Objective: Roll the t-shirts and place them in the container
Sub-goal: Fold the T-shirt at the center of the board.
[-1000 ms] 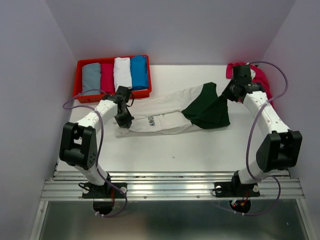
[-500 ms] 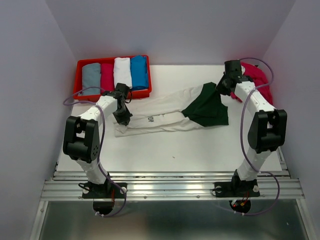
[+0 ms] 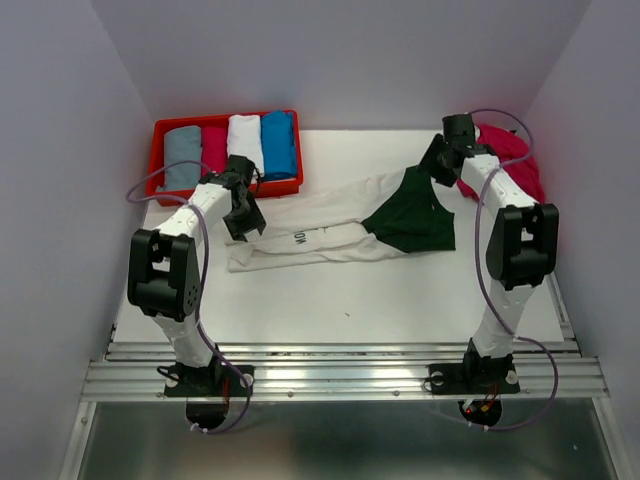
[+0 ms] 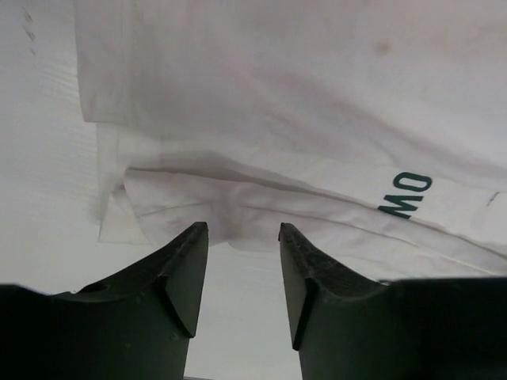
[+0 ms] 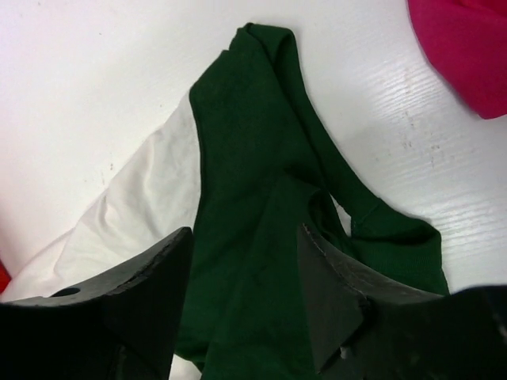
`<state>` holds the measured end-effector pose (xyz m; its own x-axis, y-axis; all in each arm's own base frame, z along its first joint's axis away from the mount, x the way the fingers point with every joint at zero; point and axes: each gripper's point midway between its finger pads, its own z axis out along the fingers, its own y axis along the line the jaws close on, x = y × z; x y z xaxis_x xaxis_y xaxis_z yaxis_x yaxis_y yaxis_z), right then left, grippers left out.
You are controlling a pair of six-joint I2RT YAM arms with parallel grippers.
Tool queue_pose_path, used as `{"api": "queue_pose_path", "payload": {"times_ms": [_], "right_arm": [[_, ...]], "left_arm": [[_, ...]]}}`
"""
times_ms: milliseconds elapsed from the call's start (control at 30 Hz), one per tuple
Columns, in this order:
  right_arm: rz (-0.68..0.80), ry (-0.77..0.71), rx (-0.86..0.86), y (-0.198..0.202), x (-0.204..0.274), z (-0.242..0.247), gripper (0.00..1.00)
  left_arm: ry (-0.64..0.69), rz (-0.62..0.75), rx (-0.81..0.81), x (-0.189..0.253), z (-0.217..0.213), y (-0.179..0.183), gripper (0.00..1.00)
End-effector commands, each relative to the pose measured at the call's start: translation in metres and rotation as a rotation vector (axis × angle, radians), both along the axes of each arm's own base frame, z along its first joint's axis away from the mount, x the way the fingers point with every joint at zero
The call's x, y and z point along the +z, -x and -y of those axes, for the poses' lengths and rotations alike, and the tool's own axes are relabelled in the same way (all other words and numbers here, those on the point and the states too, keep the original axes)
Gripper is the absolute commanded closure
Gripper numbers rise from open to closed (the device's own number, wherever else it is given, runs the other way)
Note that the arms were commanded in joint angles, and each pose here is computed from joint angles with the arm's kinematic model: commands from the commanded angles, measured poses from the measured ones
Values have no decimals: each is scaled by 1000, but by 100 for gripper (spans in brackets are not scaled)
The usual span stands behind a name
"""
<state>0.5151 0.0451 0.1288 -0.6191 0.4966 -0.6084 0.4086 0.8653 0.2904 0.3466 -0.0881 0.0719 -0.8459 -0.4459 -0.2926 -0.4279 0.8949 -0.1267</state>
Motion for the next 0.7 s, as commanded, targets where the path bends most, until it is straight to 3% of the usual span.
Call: {"api": "queue_pose_path", "payload": {"times_ms": [0, 200, 333, 367, 667], "right_arm": [[157, 6, 8, -13, 58, 2, 37], [120, -36, 15, 34, 52, -1, 36], [117, -72, 19, 69, 49, -4, 36], [114, -73, 17, 74, 46, -4, 36], [61, -82, 28, 107, 25, -4, 36]], "left_arm": [[-47, 160, 21, 59, -15, -18, 47], [-88, 189, 9, 65, -24, 7, 51], [-28, 218, -158, 54, 5, 28, 69], [-7, 219, -203, 54, 15, 34, 70], [-43, 54, -203, 5, 15, 50, 75]]}}
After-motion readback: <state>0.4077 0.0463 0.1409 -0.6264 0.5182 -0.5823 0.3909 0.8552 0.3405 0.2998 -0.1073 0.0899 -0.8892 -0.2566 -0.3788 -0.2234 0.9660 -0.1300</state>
